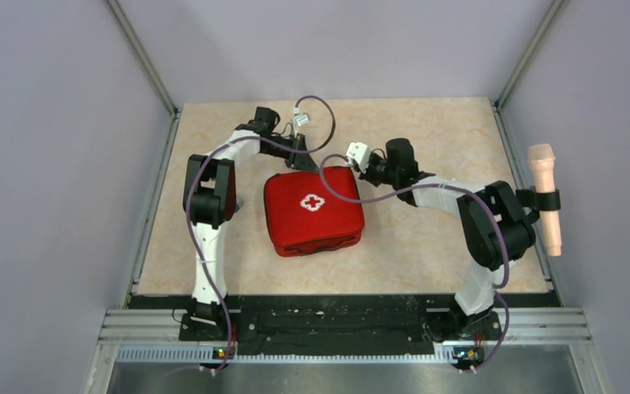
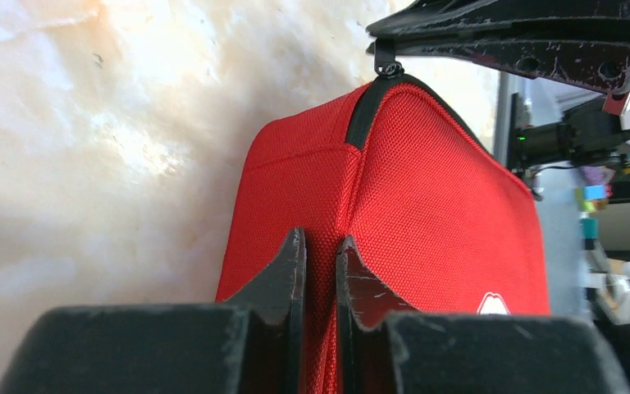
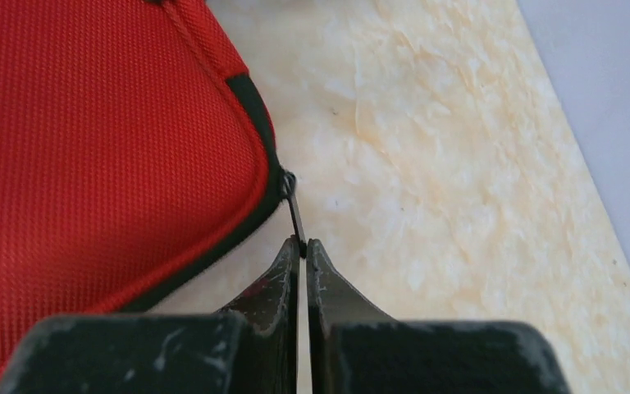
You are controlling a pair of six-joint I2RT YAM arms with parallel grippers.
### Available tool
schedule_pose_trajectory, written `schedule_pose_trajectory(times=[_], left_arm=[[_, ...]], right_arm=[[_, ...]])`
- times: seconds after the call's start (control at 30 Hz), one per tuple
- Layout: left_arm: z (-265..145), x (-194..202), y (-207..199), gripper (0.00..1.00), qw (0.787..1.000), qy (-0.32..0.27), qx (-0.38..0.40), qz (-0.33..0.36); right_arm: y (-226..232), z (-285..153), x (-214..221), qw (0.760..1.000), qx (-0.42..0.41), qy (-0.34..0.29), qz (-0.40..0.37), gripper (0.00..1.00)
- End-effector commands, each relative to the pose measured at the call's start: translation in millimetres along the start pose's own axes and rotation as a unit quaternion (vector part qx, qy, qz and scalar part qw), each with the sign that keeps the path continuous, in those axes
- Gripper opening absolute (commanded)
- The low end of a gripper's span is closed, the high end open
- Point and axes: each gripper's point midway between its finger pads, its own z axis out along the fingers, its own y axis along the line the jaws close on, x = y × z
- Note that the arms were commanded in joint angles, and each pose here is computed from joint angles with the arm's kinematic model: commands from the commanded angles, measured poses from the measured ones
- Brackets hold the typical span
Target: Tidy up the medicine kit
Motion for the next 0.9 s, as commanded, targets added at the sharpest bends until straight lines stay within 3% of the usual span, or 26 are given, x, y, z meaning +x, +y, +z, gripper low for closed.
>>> schedule_pose_trajectory(times=[0.0,0.2,0.4,0.43,0.57,0.63,0.87], left_arm=[[-39.3,22.4,7.0,0.0,0.989,-0.008,-0.019,-0.144],[-39.3,21.2,7.8,0.0,0.986,-0.018,-0.016,-0.163],[-41.0,16.7,1.2,0.0,0.988,-0.018,-0.008,-0.152],[-41.8,16.3,-0.6,0.0,0.989,-0.017,-0.007,-0.147],[-37.6,20.4,-9.9,0.0,0.993,0.002,-0.004,-0.117],[-34.2,20.6,-16.8,0.0,0.994,0.008,0.003,-0.108],[-27.0,18.2,-32.2,0.0,0.995,0.014,0.017,-0.1]], right_arm=[[-58.0,-61.7,25.9,0.989,0.135,0.059,0.001,0.0],[-14.6,-81.3,19.6,0.996,0.084,0.041,0.006,0.0],[42.2,-85.8,1.0,0.993,-0.073,0.026,0.092,0.0],[45.0,-84.9,-5.8,0.989,-0.103,0.023,0.106,0.03],[38.2,-77.6,-34.5,0.979,-0.158,-0.005,0.127,0.42],[32.4,-71.9,-50.0,0.978,-0.166,-0.034,0.125,0.53],[17.1,-32.8,-71.8,0.959,-0.179,-0.068,0.209,0.56]])
